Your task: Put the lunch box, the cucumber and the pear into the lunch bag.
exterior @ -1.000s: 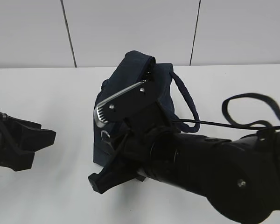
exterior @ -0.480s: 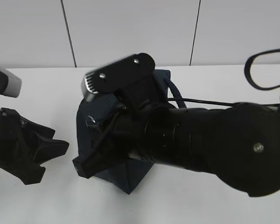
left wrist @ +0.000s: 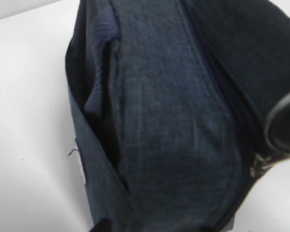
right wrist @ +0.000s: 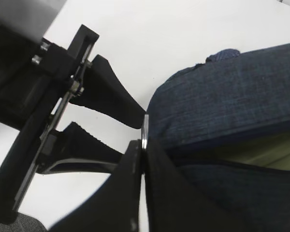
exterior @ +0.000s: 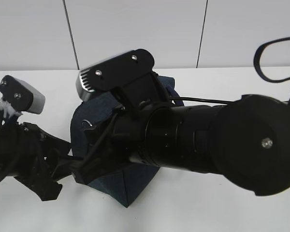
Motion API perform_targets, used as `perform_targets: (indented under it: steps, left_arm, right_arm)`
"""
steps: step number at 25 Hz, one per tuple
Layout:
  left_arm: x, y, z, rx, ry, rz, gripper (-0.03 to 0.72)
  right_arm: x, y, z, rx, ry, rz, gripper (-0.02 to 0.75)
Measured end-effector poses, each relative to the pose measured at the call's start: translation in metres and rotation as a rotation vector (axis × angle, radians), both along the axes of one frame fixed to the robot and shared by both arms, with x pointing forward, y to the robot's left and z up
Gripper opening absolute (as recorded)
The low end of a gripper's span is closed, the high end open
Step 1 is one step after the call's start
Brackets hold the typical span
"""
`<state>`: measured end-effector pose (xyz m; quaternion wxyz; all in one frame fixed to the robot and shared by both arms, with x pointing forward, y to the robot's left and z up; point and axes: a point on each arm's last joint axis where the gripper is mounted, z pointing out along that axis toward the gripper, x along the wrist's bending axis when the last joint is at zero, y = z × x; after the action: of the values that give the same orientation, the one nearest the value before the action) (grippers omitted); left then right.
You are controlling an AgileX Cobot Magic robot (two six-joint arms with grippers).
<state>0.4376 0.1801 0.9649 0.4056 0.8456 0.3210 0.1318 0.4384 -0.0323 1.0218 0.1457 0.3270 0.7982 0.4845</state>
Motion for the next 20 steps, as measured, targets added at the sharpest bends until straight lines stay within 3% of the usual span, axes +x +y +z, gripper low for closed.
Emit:
perform_targets:
  steps: [6, 10, 12, 20]
  left_arm:
    - [0.006, -0.007, -0.008, -0.044, 0.022, -0.014, 0.320]
    - [0.009, -0.013, -0.014, -0.064, 0.045, -0.065, 0.067]
    - [0.009, -0.013, -0.015, -0.062, 0.047, -0.068, 0.010]
    - [0.010, -0.013, -0.014, -0.055, 0.042, -0.059, -0.006]
  right_arm:
    - [-0.001, 0.000, -0.001, -0.005, 0.006, 0.006, 0.006]
    - [-0.002, 0.000, -0.002, -0.016, 0.018, 0.017, 0.006]
    - [-0.002, 0.000, -0.001, -0.019, 0.017, 0.023, 0.006]
    - [0.005, -0.005, 0.015, 0.013, -0.012, 0.005, 0.006]
